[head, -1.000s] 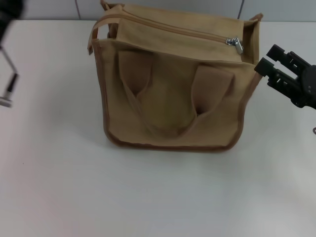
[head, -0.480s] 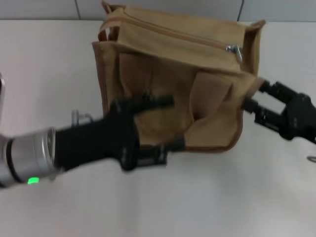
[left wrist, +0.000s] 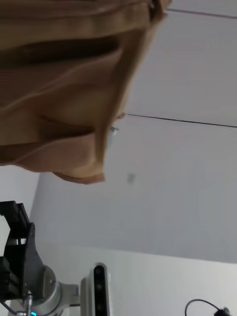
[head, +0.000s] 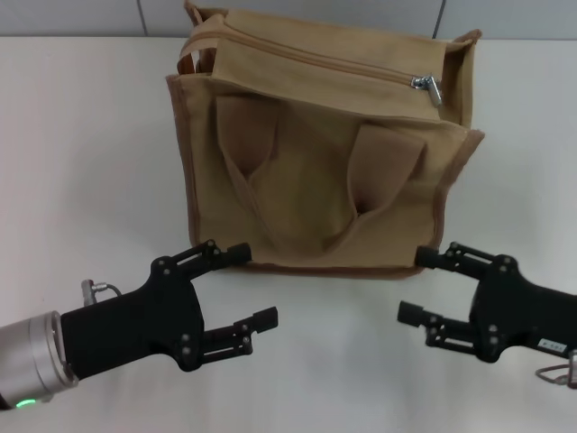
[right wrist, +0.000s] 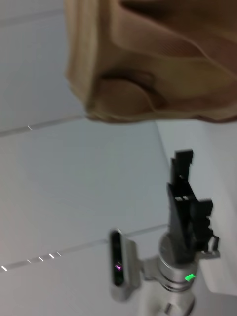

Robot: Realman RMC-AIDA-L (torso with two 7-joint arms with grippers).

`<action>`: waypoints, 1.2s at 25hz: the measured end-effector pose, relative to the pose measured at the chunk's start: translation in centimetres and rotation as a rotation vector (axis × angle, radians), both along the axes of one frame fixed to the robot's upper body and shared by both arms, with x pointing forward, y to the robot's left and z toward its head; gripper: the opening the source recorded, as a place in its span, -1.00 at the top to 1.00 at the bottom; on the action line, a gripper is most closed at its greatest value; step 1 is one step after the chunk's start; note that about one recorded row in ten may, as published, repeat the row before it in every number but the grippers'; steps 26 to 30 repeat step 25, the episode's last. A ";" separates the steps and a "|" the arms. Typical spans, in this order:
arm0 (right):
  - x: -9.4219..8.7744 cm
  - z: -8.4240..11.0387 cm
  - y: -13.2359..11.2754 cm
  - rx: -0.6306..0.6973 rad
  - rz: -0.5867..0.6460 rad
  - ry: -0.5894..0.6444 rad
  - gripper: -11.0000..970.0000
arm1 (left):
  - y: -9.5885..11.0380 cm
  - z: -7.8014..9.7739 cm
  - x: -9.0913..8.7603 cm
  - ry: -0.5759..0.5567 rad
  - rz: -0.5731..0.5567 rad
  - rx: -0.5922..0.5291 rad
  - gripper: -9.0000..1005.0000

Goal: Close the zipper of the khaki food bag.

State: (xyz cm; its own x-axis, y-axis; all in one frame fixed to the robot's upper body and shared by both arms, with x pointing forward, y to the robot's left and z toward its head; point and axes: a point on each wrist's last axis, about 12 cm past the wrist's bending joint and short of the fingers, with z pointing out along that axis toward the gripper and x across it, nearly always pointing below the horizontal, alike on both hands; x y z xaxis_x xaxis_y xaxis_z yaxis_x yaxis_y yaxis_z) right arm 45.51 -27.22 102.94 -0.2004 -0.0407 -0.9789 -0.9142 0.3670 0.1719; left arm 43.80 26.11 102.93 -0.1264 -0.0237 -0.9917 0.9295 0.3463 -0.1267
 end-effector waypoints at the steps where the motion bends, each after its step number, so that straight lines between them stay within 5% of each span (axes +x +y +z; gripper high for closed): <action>1: 0.0 -0.1 0.2 -0.002 0.007 0.004 -0.56 | 0.0 -0.1 -0.1 0.007 0.002 0.005 -0.60; 30: -0.3 -1.1 1.8 -0.035 0.074 0.054 -0.57 | -0.7 -1.3 -1.0 0.069 -0.049 0.058 -0.60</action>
